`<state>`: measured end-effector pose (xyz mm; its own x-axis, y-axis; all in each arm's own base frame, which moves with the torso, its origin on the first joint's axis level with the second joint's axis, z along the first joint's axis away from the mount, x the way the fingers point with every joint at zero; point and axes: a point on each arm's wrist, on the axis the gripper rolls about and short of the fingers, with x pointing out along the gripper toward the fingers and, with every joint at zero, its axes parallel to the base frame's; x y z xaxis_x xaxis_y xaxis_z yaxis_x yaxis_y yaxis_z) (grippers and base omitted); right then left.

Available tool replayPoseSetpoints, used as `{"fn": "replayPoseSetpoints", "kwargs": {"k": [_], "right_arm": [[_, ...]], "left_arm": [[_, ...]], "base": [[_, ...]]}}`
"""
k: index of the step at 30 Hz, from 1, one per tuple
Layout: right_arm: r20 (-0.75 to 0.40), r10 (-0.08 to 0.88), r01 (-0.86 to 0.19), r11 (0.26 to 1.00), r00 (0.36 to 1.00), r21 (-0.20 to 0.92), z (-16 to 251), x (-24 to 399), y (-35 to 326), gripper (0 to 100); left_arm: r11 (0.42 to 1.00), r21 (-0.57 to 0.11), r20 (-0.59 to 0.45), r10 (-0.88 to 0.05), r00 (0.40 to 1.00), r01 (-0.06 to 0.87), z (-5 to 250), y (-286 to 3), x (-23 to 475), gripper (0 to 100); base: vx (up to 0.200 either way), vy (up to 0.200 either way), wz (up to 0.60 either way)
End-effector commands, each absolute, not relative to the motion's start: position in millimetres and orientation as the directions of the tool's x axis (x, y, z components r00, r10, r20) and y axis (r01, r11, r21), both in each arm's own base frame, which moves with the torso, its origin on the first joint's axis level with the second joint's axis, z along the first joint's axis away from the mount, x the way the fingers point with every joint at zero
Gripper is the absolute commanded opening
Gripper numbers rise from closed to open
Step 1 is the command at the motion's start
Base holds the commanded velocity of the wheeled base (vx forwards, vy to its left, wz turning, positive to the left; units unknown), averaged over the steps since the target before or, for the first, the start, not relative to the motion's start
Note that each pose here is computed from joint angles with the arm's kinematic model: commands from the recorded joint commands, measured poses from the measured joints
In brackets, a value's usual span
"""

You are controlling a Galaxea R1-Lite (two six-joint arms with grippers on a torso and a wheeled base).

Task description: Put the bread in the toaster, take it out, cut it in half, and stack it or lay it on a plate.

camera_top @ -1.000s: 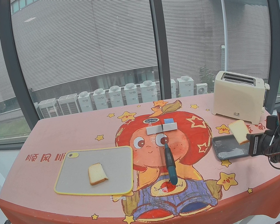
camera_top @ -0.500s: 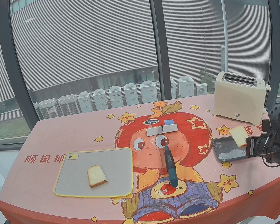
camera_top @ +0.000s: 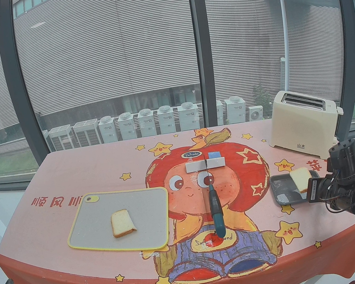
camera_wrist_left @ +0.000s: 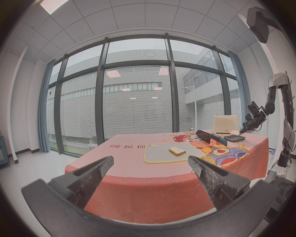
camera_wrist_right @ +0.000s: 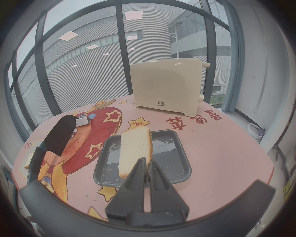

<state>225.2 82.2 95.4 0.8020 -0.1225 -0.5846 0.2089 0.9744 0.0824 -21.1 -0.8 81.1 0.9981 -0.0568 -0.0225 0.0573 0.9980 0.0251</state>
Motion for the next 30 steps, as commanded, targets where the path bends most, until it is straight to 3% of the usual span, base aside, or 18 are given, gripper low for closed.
{"fn": "replayPoseSetpoints", "kwargs": {"k": [1, 30], "right_arm": [[-0.596, -0.119, 0.205, 0.976, 0.794, 0.079, 91, 228, 86, 0], [-0.616, -0.152, 0.233, 0.971, 0.773, 0.052, 82, 231, 89, 0]], "left_arm": [[0.998, 0.024, -0.041, -0.057, 0.998, 0.058, 76, -1, -20, 100], [0.998, 0.024, -0.041, -0.057, 0.998, 0.058, 76, -1, -20, 100]], "base": [[0.000, 0.000, 0.00], [0.000, 0.000, 0.00]]}}
